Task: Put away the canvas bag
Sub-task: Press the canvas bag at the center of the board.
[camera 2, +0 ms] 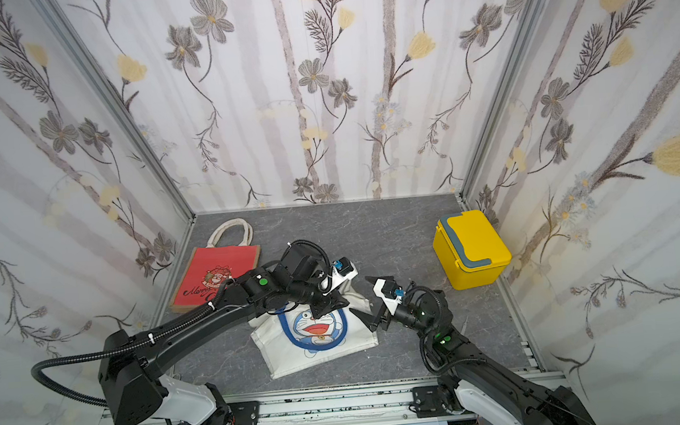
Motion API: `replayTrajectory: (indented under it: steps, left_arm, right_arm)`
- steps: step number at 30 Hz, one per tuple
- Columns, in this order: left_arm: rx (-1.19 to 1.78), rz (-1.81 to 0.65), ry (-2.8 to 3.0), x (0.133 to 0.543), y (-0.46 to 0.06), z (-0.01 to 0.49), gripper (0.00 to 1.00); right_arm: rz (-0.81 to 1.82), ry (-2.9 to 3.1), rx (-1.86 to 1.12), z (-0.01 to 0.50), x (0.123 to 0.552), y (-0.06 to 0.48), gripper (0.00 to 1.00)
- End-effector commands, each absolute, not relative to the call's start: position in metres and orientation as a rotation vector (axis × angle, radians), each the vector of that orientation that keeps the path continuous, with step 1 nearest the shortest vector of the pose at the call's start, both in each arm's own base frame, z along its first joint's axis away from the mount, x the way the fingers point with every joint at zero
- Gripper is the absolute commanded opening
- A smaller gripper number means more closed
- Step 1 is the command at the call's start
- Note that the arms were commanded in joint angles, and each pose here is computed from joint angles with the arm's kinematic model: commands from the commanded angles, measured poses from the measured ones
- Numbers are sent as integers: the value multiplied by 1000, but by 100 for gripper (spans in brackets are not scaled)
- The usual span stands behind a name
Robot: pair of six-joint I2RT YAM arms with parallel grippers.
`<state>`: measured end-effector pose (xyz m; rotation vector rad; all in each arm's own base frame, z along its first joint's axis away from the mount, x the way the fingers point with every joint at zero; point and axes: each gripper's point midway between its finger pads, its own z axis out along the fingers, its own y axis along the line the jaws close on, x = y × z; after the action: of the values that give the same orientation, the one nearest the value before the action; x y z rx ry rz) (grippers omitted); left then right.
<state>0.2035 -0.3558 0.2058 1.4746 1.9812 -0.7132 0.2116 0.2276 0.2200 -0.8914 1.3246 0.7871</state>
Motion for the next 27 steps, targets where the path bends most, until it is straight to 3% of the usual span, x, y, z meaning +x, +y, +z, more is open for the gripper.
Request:
replayTrajectory:
  steps: [1,7,13,21,27]
  left_arm:
    - [1460,-636,1980,212,-350,202,34]
    - [1466,-625,2010,212,-348,191,31]
    - [1521,-638,1962,202,-344,193,30]
    - [1503,-726,1813,191,-347,219,29]
    - [1538,-737,1812,190,-364,208,29]
  right_arm:
    - [836,1238,-967,233,200,236,90]
    - [1002,1106,-765,271,170,207,84]
    - [892,1222,-570,271,202,181,83]
    - [879,1432,-555,218,225,184,82]
    - [898,1556,-648,173,226,213,86]
